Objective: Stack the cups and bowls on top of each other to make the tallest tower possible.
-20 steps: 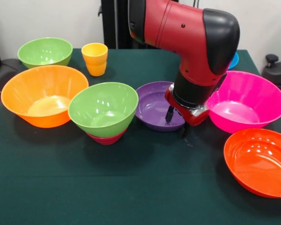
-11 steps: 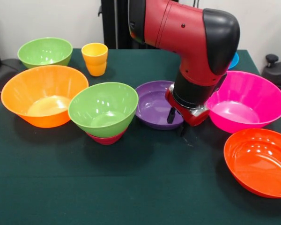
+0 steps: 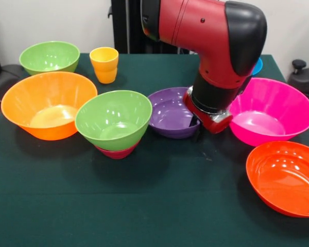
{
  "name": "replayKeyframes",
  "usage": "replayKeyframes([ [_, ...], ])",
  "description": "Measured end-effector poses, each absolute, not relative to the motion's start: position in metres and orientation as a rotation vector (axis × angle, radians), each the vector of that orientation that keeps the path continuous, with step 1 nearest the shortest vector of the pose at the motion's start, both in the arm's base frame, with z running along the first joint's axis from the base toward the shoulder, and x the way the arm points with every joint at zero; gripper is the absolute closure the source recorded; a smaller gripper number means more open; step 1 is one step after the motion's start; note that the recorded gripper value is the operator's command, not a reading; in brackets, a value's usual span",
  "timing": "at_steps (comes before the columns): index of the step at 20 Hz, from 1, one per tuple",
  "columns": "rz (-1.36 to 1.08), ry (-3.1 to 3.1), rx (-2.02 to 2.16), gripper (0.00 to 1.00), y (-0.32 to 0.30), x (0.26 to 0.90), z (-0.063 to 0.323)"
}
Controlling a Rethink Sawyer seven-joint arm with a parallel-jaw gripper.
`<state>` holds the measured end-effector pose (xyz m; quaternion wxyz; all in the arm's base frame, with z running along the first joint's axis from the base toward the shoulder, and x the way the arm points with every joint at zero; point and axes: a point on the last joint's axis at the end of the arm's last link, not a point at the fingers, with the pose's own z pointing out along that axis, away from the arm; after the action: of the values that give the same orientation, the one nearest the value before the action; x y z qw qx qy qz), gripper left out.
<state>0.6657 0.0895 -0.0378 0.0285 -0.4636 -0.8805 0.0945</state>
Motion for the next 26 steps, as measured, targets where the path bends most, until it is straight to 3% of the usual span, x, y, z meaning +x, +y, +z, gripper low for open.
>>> replayKeyframes([
  [26, 0.176, -2.567, -1.401, 1.00, 0.112, 0.687, 0.119],
])
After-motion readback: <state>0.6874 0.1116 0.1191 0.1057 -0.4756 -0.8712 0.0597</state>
